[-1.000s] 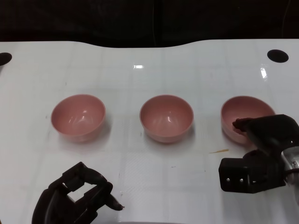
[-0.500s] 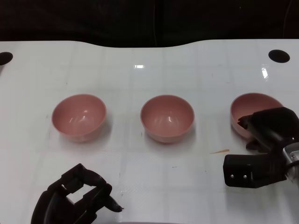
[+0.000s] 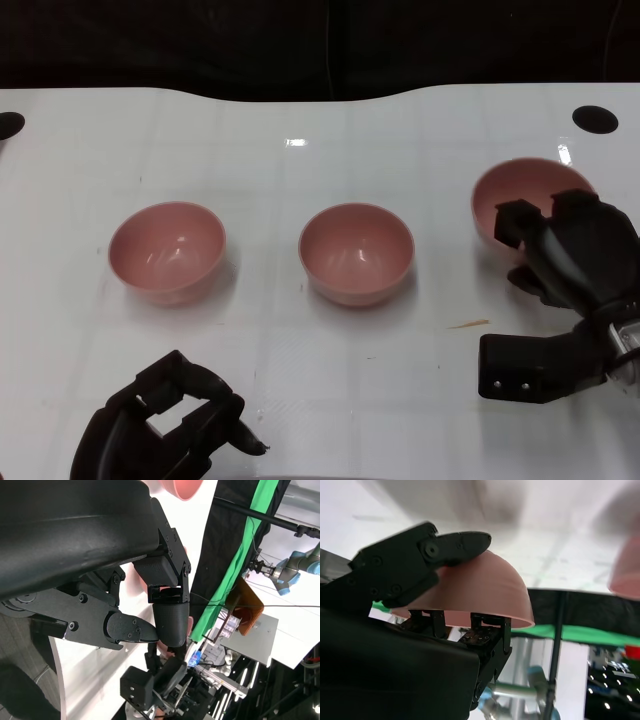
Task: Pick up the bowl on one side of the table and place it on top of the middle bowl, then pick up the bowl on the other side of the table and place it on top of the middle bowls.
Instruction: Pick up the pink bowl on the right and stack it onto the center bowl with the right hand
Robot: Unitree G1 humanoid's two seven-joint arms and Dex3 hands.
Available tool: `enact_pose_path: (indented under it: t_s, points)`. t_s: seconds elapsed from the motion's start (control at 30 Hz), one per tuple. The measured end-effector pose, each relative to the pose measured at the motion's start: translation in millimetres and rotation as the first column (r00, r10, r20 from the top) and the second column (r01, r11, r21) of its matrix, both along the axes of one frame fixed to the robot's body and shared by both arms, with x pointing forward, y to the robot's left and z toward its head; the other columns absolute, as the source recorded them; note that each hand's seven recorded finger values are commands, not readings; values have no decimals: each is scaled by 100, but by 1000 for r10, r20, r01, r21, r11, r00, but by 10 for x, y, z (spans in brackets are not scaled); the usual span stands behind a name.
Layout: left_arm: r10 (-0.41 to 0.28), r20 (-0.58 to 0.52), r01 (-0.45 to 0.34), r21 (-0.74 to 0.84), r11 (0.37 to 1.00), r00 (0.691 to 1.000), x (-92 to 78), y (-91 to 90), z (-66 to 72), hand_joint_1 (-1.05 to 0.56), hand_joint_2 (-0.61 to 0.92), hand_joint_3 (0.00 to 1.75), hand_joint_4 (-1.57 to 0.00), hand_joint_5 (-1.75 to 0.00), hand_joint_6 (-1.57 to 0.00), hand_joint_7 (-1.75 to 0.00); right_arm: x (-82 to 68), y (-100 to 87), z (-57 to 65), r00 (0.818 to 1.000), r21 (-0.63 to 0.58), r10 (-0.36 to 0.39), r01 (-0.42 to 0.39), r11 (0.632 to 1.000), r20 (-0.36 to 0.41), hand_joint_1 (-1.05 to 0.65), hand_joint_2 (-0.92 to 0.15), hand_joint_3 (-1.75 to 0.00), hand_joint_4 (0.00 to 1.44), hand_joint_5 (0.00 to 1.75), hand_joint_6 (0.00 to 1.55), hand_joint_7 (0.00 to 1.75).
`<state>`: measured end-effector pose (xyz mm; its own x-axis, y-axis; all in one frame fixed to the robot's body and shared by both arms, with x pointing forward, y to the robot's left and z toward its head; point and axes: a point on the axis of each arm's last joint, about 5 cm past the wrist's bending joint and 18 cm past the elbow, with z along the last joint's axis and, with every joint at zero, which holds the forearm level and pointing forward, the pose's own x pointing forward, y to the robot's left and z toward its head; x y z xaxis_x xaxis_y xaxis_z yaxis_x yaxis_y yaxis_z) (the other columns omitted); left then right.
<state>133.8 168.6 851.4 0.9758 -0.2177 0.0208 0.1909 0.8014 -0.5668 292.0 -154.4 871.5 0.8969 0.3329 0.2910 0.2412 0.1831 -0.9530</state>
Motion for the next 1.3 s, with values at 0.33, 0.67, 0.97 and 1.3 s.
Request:
enact_pose_path:
  t_s: [0.33,0.67,0.97,1.3]
  points:
    - [1,-1,-1,1,1000,1000,-2,3,-1,-33,92,13,-91,-125,-92,-103,-50,12,53,998,50,47,-49,998,36,-20,-43,-114,94,175,73,175]
    - [1,-1,-1,2,1000,1000,0,7,-2,-34,92,11,-91,-124,-92,-102,-100,379,525,941,126,293,-315,941,171,-22,-43,-118,94,175,72,175]
    - [1,-1,-1,0,1000,1000,7,7,-4,-34,92,12,-91,-124,-92,-102,-129,486,526,919,159,350,-379,911,182,-23,-46,-121,96,175,75,175]
    - [1,-5,-1,1,1000,1000,7,10,-11,-35,92,11,-93,-122,-93,-101,-89,624,575,889,158,438,-456,876,135,-21,-46,-114,94,175,74,175]
